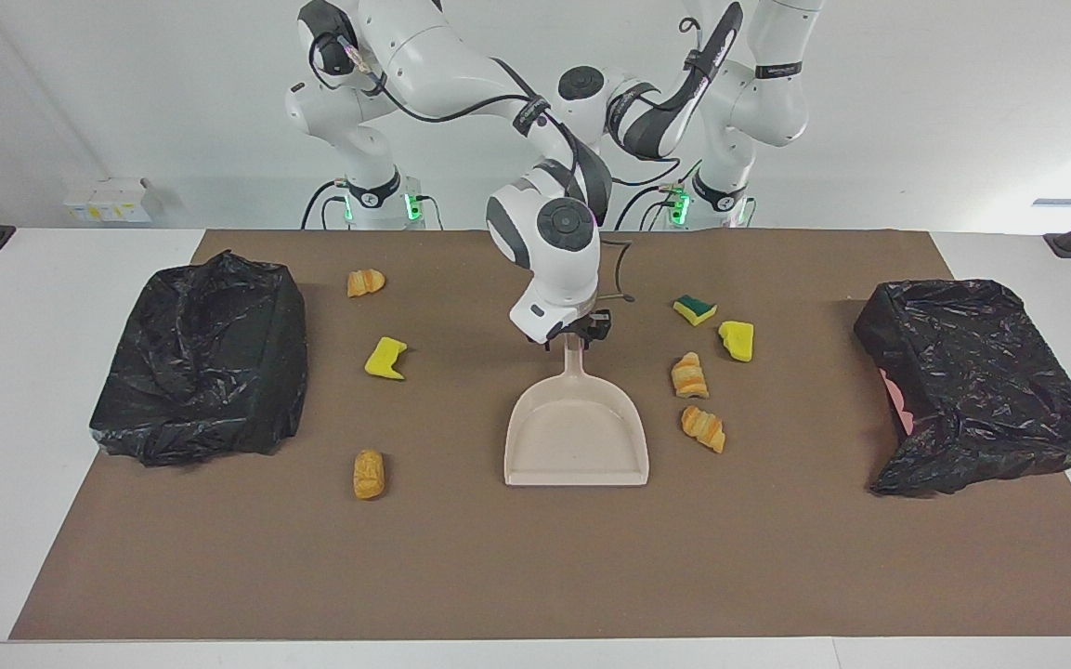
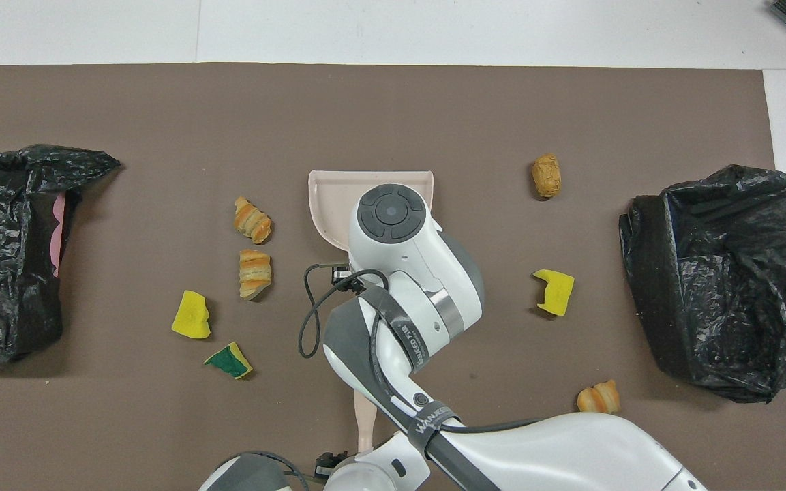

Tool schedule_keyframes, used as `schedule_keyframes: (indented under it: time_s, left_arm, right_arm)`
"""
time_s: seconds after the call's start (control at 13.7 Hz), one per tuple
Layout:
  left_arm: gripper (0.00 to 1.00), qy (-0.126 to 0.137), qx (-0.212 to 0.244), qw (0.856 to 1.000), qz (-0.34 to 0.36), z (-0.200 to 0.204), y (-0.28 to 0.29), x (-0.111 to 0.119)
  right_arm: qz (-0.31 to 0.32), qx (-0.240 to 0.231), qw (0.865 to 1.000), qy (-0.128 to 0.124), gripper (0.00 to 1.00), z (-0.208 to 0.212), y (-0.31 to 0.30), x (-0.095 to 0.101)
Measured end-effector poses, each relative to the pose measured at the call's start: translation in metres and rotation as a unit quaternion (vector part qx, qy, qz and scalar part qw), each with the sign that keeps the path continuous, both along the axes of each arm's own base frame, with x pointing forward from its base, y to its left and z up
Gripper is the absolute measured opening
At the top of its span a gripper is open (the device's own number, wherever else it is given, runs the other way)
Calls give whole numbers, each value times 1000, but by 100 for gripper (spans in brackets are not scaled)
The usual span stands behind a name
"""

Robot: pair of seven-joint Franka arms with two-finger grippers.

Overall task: Sweep and dump trash in bin
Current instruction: 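Reach the right gripper to the beige dustpan handle and grasp it, then lift the dustpan with the right gripper while the left gripper raises the brush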

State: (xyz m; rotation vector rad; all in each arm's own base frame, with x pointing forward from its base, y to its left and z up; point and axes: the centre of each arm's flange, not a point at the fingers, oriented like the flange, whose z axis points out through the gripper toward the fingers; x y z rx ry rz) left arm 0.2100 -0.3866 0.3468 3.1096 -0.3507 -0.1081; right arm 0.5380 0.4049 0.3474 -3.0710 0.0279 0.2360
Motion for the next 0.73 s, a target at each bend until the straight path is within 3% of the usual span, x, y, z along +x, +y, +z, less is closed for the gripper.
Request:
schedule_keyframes:
  time_s: [0.07, 0.15, 0.37, 0.59, 0.73]
  left_arm:
    - [68, 0, 0, 1000, 2, 0, 1, 1]
    - [59, 1, 0, 1000, 6, 0, 2, 4]
    - [26, 0, 6, 1000, 14, -3, 8, 13]
    - [26, -8, 17, 999, 27, -7, 21, 33]
    - [26, -9, 18, 999, 40, -6, 28, 44]
  right_arm:
    - [0, 0, 1000, 0, 44, 0, 0, 0]
    - [0, 1, 1000, -1, 32, 1, 0, 0]
    - [-2, 2, 1000, -3, 31, 2, -1, 2]
    - [-3, 10, 1000, -15, 31, 17, -19, 16]
    - [47, 20, 998, -23, 31, 40, -48, 29]
